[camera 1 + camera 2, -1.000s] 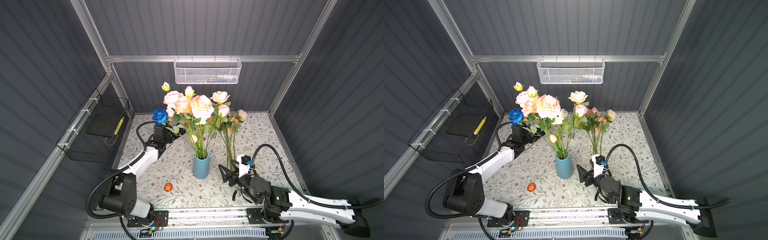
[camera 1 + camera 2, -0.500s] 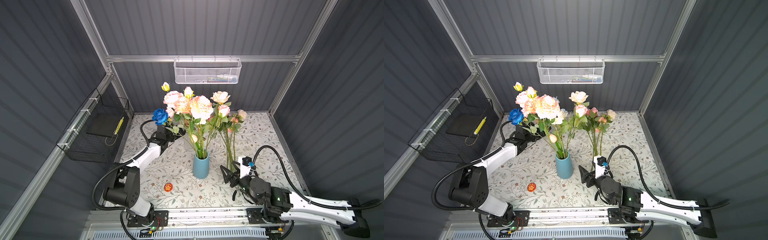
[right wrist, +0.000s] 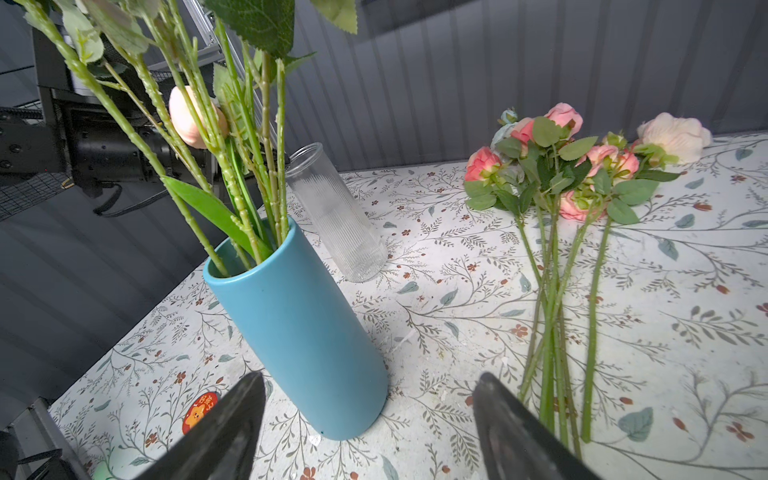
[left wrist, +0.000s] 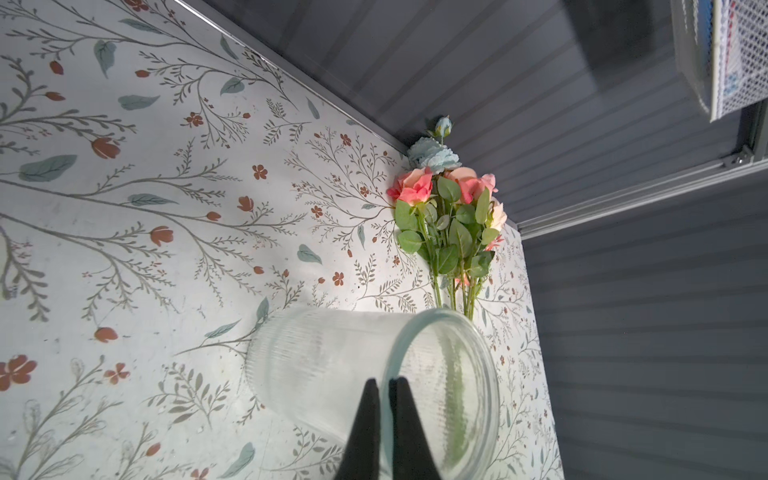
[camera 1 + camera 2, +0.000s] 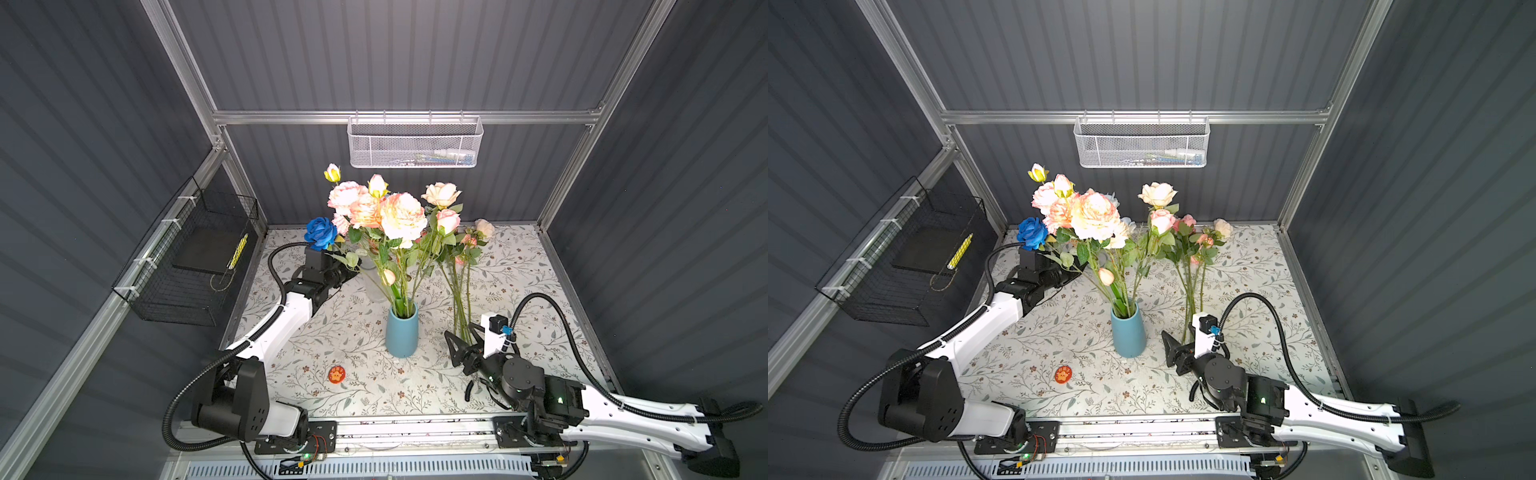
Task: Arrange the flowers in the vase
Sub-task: 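Draw the right gripper back while the left gripper reaches to the glass vase, then grasp the glass vase with the left gripper while the right gripper lowers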
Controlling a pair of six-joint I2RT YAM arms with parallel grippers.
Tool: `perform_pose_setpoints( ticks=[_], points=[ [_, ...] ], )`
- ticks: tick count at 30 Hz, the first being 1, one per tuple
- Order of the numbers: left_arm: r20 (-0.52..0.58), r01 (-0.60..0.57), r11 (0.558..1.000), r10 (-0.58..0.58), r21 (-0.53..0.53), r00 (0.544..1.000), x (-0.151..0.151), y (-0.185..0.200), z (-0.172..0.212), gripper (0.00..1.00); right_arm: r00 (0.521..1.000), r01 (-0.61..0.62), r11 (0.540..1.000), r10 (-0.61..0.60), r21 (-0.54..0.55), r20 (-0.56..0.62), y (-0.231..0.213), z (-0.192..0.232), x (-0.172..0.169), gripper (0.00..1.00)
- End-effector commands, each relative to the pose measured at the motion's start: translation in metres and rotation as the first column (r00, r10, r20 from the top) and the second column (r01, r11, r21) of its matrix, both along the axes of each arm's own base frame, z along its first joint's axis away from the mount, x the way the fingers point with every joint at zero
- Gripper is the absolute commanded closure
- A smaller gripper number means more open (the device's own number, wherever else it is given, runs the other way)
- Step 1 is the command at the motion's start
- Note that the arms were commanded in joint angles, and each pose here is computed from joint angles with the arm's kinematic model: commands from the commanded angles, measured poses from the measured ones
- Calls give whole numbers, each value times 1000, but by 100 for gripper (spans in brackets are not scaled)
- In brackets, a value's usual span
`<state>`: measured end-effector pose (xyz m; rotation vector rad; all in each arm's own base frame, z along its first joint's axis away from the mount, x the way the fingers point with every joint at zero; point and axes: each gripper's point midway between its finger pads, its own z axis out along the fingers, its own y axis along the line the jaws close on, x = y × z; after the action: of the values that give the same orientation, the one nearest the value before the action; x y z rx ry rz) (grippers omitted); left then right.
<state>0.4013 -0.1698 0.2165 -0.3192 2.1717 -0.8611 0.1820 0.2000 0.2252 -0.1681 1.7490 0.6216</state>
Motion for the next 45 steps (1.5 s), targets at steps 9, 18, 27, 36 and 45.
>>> perform_pose_setpoints(
  ticks=[9, 18, 27, 36, 45],
  points=[
    [-129, -32, 996, 41, 78, 991, -31, 18, -16, 100, 1000, 29, 1000, -29, -5, -2, -6, -4, 1, 19],
    [-155, -120, 979, 146, 164, 977, -64, 49, -10, 100, 999, 35, 999, -34, -10, 5, -8, -5, 2, 19],
    [-148, -204, 948, 244, 242, 958, -108, 85, 0, 100, 1000, 18, 1000, -18, -16, -8, -6, -12, 0, 19],
    [-157, -234, 922, 292, 308, 943, -138, 106, -2, 100, 982, -131, 982, 109, -137, -153, 33, -60, -11, 15],
    [-164, -207, 933, 263, 296, 951, -140, 102, -6, 100, 884, -348, 912, 242, -216, -400, 81, -145, -27, 15]
  ],
)
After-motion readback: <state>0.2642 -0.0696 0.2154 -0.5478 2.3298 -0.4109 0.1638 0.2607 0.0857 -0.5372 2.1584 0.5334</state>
